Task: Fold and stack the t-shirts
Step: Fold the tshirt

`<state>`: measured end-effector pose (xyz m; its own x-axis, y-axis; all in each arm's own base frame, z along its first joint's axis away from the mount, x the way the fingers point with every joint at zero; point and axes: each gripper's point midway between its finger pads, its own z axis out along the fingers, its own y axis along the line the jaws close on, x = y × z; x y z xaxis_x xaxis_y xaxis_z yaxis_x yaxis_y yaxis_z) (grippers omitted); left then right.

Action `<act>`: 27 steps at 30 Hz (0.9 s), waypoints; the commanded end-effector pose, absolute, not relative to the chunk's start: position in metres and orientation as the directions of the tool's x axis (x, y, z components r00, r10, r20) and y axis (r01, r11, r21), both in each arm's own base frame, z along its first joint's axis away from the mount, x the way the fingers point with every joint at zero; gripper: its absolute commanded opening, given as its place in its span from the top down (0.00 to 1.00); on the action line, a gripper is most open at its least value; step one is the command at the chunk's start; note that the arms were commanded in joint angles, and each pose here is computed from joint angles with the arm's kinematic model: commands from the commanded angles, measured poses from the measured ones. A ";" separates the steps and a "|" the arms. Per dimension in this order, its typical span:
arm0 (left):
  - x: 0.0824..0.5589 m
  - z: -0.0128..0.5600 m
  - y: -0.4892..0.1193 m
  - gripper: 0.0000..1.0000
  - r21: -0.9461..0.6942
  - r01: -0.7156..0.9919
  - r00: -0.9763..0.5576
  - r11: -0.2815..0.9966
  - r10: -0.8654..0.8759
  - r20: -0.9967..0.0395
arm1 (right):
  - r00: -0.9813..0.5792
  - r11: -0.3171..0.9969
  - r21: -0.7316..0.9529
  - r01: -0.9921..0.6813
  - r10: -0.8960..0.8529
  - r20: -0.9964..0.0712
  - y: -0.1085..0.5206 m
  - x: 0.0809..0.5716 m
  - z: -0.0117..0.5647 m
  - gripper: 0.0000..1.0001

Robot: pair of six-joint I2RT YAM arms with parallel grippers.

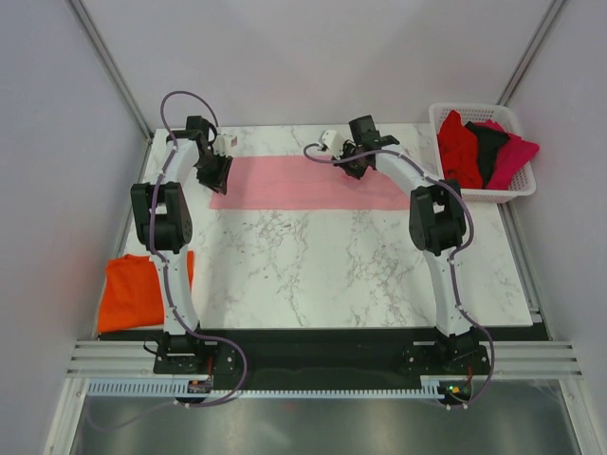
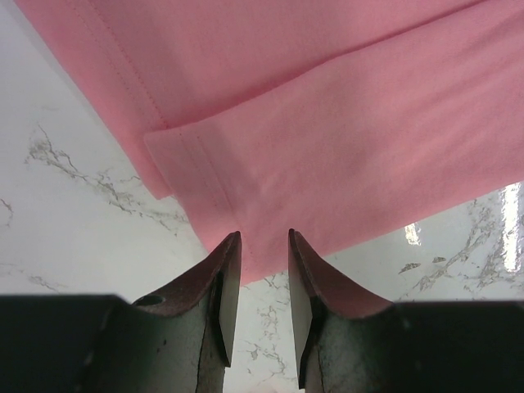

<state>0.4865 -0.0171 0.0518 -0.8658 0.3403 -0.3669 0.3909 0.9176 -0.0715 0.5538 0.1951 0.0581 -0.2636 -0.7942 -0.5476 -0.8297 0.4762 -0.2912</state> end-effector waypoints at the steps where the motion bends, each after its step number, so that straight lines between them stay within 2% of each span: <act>1: 0.486 0.060 -0.013 0.64 -0.047 0.399 -0.855 0.916 0.354 -0.378 | -0.128 0.424 -0.445 -0.789 -0.822 -0.556 0.221 0.569 0.096 0.88; 2: 0.487 0.061 -0.013 0.63 -0.045 0.399 -0.854 0.916 0.354 -0.382 | -0.125 0.427 -0.458 -0.779 -0.823 -0.555 0.221 0.571 0.097 0.88; 3: 0.486 0.063 -0.013 0.63 -0.044 0.403 -0.852 0.914 0.356 -0.384 | -0.126 0.433 -0.469 -0.769 -0.824 -0.553 0.223 0.573 0.097 0.69; 4: 0.486 0.066 -0.013 0.63 -0.040 0.411 -0.847 0.911 0.365 -0.387 | -0.136 0.448 -0.492 -0.747 -0.827 -0.546 0.220 0.576 0.102 0.62; 6: 0.485 0.080 -0.014 0.60 -0.031 0.431 -0.826 0.902 0.381 -0.415 | -0.152 0.495 -0.511 -0.703 -0.806 -0.571 0.217 0.581 0.112 0.54; 8: 0.486 0.098 -0.016 0.58 -0.009 0.474 -0.787 0.881 0.419 -0.452 | -0.131 0.547 -0.565 -0.618 -0.780 -0.612 0.211 0.587 0.149 0.53; 9: 0.485 0.114 -0.020 0.57 -0.006 0.497 -0.758 0.868 0.431 -0.489 | -0.145 0.565 -0.564 -0.602 -0.773 -0.618 0.206 0.582 0.147 0.51; 11: 0.483 0.131 -0.022 0.55 0.033 0.566 -0.693 0.824 0.496 -0.523 | -0.113 0.628 -0.590 -0.508 -0.727 -0.677 0.200 0.581 0.190 0.49; 12: 0.477 0.139 -0.037 0.55 0.050 0.615 -0.651 0.787 0.543 -0.531 | -0.126 0.633 -0.583 -0.509 -0.725 -0.677 0.197 0.573 0.184 0.47; 14: 0.470 0.136 -0.036 0.54 0.104 0.694 -0.577 0.713 0.637 -0.511 | -0.136 0.663 -0.560 -0.496 -0.697 -0.705 0.194 0.565 0.196 0.47; 19: 0.451 0.103 -0.033 0.54 0.122 0.800 -0.495 0.587 0.762 -0.417 | -0.219 0.667 -0.505 -0.549 -0.697 -0.683 0.189 0.544 0.164 0.46; 27: 0.458 0.069 -0.034 0.55 0.115 0.829 -0.485 0.547 0.806 -0.340 | -0.299 0.708 -0.432 -0.559 -0.658 -0.691 0.183 0.531 0.153 0.46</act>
